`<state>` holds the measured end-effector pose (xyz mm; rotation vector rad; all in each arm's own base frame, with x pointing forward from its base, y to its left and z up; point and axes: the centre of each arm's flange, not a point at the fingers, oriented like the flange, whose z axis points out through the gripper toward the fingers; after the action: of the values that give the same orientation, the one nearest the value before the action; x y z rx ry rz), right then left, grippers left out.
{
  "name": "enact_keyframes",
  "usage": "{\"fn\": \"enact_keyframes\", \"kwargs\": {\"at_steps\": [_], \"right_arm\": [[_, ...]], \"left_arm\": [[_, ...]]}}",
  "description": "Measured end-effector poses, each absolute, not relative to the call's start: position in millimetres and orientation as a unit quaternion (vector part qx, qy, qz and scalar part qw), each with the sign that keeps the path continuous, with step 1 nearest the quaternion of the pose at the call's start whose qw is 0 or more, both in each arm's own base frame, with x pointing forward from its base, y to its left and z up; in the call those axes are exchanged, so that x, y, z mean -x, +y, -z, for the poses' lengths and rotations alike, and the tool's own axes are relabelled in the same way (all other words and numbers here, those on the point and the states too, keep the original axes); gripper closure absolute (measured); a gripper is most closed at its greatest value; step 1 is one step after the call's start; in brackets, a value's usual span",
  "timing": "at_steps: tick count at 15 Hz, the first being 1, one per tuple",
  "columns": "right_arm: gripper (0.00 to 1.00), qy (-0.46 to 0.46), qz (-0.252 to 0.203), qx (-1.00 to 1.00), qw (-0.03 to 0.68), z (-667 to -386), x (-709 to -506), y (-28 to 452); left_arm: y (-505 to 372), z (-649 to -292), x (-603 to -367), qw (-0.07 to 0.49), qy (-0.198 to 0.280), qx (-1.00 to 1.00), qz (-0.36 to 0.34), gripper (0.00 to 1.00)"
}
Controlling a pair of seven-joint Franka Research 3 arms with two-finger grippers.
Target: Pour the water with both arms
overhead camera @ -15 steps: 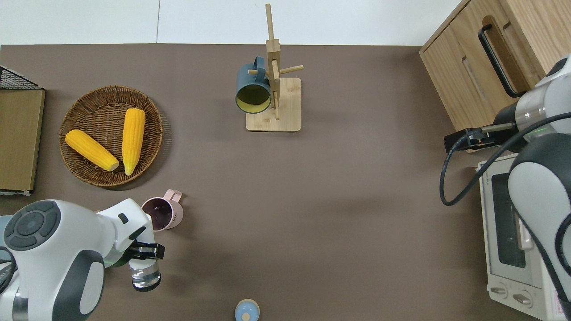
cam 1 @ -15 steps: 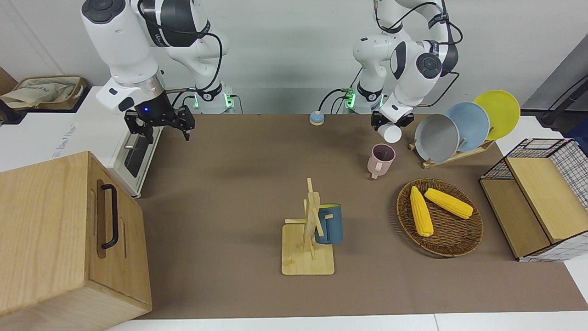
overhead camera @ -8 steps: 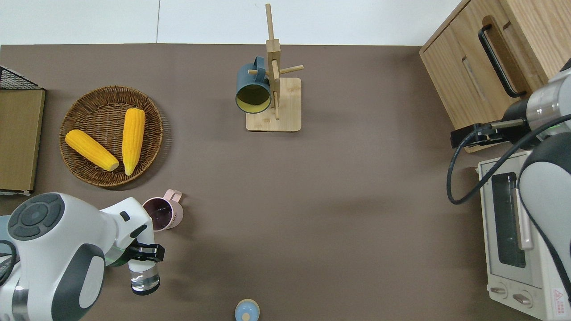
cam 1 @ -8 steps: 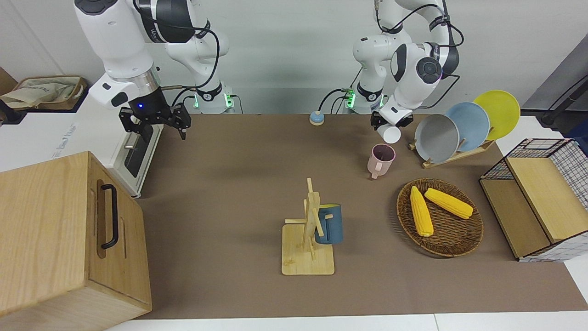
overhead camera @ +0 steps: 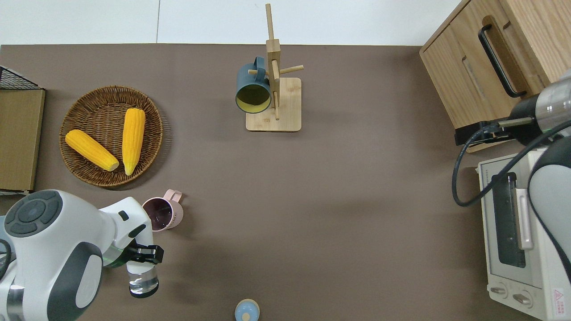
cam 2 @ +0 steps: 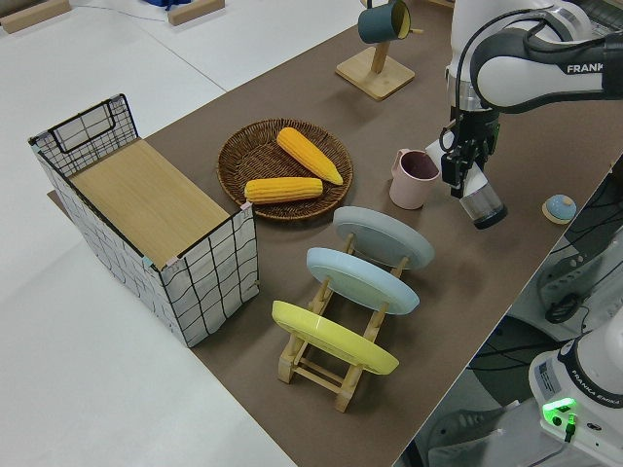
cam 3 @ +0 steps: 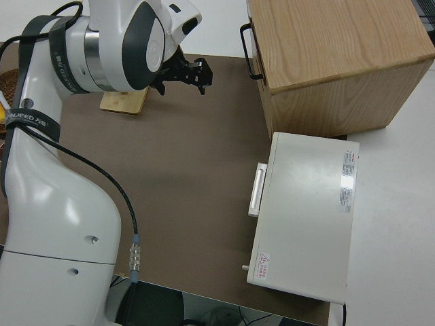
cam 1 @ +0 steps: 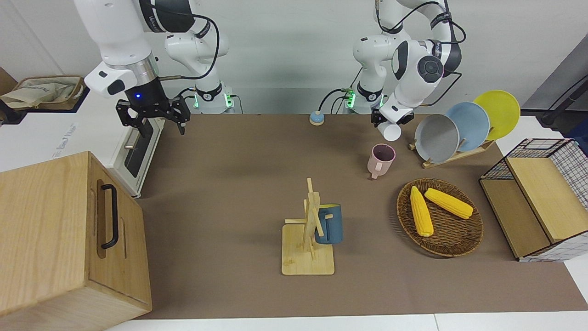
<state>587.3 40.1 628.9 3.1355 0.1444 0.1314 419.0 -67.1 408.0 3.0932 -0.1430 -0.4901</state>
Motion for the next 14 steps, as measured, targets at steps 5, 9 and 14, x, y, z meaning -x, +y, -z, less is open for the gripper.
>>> {"fn": "enact_keyframes", "kwargs": {"at_steps": [5,9,14], "right_arm": [[0.0,0.056,-0.045,-0.997,-0.002,-632,-586,51],[0.0,0.053,-0.045,-0.998,-0.001,-632,-587,48],[0.0,0.055,-0.044,-0.998,-0.002,-632,-586,50]], "left_arm": [[-69,-404,-426,0.0,-0.045,-0.985,0.168,0.37],[-70,-405,-431,0.0,-0.046,-0.984,0.172,0.37],[-71,-406,-433,0.001,-0.047,-0.982,0.182,0.37]]}}
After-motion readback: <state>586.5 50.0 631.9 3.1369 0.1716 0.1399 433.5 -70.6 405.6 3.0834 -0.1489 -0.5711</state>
